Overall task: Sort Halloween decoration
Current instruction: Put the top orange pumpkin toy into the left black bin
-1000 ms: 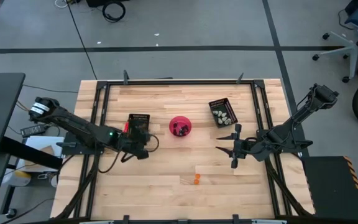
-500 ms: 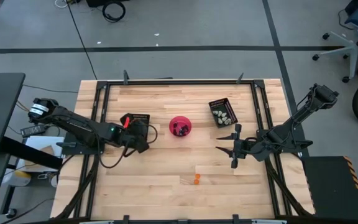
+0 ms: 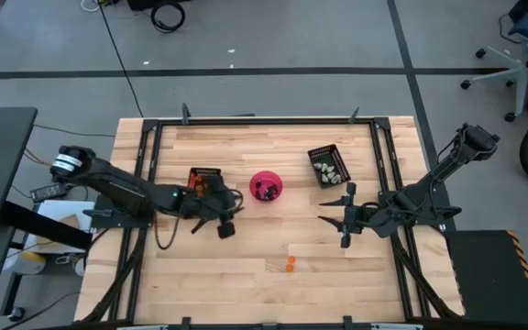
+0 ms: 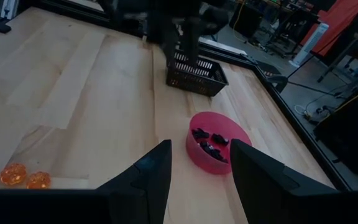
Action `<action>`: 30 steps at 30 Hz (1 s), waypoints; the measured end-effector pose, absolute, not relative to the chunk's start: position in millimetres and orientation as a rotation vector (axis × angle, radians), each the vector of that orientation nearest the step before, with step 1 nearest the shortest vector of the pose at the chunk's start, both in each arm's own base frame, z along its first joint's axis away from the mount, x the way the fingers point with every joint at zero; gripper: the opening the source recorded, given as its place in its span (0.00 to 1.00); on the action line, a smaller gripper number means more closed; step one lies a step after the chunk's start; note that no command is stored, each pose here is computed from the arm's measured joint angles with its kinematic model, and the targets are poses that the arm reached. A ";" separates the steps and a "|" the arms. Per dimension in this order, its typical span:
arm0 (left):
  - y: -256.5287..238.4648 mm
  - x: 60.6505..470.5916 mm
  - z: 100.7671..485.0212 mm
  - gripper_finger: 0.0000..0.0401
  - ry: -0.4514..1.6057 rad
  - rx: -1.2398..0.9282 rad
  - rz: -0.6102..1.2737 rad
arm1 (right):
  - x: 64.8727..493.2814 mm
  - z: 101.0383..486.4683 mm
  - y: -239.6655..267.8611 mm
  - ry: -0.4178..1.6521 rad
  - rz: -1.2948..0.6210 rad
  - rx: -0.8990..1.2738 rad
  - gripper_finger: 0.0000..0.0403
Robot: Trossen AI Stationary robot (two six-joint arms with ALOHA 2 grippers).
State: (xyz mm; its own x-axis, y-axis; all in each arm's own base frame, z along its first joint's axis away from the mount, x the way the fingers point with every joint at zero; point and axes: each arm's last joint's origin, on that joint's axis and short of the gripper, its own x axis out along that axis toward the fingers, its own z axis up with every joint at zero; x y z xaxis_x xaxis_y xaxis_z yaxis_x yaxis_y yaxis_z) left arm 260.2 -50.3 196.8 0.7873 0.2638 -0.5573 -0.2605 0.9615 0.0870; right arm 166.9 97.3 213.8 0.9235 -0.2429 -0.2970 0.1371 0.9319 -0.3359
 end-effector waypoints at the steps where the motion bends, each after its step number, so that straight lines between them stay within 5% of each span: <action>1: -51.7 264.5 191.8 0.30 0.604 0.013 0.262 | 166.9 214.0 97.4 0.341 -0.198 -0.315 0.41; 16: -82.2 320.5 125.4 0.31 0.350 -0.005 0.033 | 166.7 213.7 97.2 0.345 -0.199 -0.318 0.41; 30: -128.9 390.1 102.2 0.51 0.348 0.007 -0.174 | 166.8 213.8 97.2 0.344 -0.199 -0.317 0.41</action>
